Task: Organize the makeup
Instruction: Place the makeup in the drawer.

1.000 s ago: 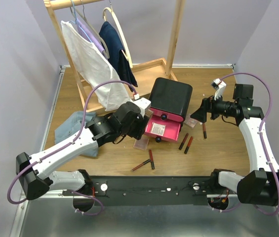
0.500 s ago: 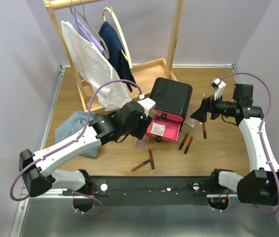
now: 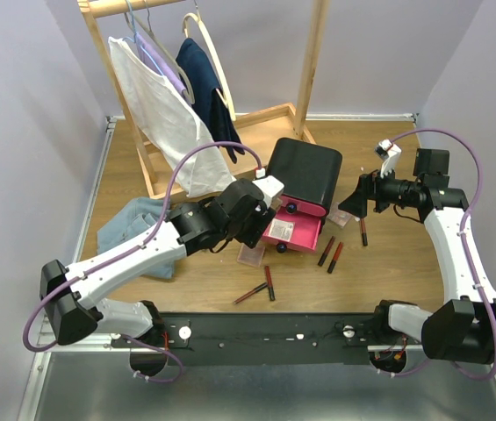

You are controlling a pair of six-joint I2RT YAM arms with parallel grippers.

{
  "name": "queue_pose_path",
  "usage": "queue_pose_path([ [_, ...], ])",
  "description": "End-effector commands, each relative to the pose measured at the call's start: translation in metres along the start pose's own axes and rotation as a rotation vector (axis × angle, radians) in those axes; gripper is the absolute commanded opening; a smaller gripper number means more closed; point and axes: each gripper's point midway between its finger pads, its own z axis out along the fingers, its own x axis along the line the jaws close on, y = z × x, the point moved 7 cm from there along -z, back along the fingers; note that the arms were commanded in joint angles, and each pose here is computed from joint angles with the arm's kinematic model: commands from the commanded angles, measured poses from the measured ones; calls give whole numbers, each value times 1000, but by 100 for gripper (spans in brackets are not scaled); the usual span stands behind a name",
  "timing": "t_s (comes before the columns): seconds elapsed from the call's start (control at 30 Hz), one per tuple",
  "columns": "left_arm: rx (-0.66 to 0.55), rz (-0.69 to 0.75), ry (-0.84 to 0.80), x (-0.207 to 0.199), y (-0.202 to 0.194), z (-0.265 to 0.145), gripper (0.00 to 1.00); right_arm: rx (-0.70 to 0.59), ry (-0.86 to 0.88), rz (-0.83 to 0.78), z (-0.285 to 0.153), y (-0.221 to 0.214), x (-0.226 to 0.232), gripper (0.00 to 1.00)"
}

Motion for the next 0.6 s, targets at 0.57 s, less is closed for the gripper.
queue_pose_path([
  [0.57,21,201,20,3,12,8,19,-27,-4,-37,-2,16,-5,100],
])
